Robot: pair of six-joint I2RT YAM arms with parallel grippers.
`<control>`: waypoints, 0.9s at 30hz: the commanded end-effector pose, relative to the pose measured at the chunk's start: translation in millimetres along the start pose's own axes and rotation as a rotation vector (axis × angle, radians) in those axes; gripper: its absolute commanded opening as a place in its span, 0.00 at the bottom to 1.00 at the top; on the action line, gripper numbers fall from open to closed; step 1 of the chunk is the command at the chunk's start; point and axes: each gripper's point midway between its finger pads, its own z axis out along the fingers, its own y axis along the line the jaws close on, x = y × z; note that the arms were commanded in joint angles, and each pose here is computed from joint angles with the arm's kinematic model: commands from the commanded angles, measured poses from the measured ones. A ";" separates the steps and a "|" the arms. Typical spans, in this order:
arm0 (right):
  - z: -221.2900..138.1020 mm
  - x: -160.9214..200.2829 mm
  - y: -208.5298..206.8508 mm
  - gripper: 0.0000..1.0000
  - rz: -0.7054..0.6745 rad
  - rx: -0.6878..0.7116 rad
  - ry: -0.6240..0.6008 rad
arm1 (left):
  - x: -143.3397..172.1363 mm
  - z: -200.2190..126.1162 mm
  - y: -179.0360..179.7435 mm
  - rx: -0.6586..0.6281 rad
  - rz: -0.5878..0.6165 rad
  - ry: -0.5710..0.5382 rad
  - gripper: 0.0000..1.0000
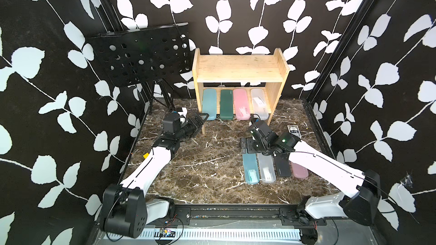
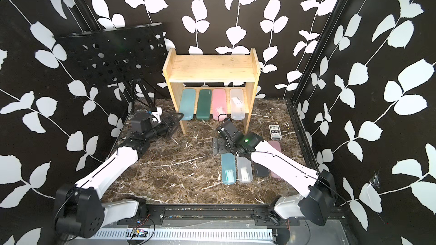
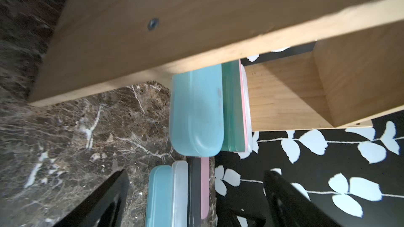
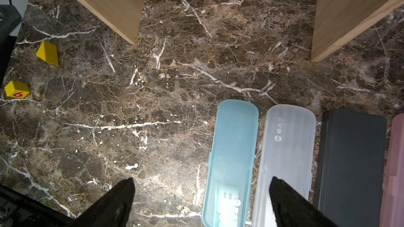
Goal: Remove the pencil cases from the shelf
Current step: Pick up the pencil case from the shelf.
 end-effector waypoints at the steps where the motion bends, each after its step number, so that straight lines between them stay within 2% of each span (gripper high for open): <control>1: -7.4 -5.1 -5.5 0.99 0.006 0.010 -0.013 | -6.1 0.2 -41.3 0.145 0.000 0.033 0.92; 6: -9.0 -4.3 -10.6 0.99 0.017 0.016 -0.011 | -17.2 6.5 -43.5 0.144 -0.003 0.012 0.87; 9: -10.8 -5.5 -12.2 0.99 0.019 0.015 -0.013 | -22.7 8.4 -42.7 0.133 0.001 -0.001 0.78; 14: -10.3 -6.0 -14.9 0.99 0.023 0.013 -0.007 | -25.3 14.3 -40.7 0.140 -0.021 0.006 0.70; 23: -9.3 -3.1 -17.8 0.99 0.026 0.014 0.004 | -24.3 22.7 -26.0 0.118 -0.038 0.016 0.68; 27: -9.8 -3.3 -18.6 0.99 0.027 0.016 0.003 | -24.2 26.3 -19.8 0.122 -0.056 0.013 0.62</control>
